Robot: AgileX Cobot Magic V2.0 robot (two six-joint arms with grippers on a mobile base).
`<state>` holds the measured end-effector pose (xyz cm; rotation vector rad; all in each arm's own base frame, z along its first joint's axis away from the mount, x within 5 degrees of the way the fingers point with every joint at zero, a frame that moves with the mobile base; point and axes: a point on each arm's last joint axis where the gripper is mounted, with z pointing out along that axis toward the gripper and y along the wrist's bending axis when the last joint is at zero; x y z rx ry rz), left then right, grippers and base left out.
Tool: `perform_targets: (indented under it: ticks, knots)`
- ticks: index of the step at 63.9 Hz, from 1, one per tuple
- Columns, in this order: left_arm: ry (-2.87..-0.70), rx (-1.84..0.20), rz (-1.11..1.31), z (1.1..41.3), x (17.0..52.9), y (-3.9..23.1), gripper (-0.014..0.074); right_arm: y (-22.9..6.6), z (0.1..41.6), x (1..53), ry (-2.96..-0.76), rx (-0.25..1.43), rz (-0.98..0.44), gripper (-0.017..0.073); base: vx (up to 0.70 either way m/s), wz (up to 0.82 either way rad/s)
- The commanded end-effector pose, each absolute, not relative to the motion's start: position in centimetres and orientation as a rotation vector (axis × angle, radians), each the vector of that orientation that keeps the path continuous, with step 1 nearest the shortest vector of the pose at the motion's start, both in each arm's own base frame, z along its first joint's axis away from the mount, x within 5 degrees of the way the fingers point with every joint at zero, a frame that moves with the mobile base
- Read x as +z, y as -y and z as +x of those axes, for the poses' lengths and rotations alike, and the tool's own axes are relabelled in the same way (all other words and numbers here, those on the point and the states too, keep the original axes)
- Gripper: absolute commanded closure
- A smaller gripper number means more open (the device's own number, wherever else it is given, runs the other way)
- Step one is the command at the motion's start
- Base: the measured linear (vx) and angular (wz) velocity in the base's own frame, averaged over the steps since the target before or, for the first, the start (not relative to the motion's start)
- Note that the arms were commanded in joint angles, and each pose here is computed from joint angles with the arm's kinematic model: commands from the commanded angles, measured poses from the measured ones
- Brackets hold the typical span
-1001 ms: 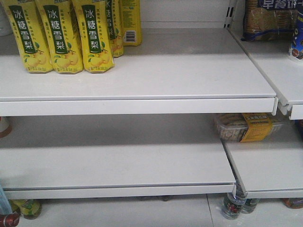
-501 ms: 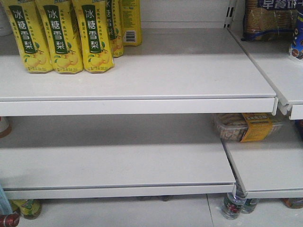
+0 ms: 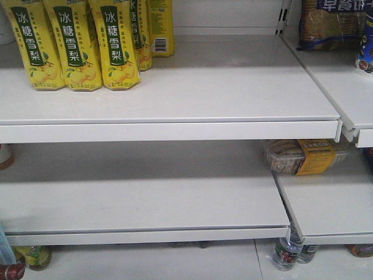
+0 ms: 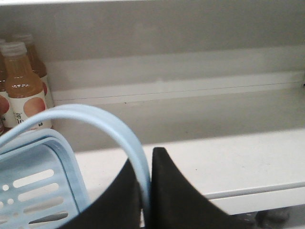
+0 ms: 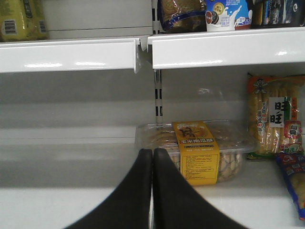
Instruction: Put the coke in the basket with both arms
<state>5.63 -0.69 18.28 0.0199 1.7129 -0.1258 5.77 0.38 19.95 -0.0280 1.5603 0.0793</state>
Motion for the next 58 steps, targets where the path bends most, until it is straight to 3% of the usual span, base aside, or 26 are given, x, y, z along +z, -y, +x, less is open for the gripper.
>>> perform_targets:
  ticks: [1, 58]
  knots:
    - [-1.506, -0.049, 0.048, 5.43, 20.83, 0.37, 0.06, -0.43, 5.87, 20.17, -1.515, 0.06, -0.054, 0.0569, 0.0, 0.0]
    - [-1.506, -0.049, 0.048, 5.43, 20.83, 0.37, 0.06, -0.42, 5.88, 20.03, -1.534, 0.074, -0.038, 0.0569, 0.0, 0.0]
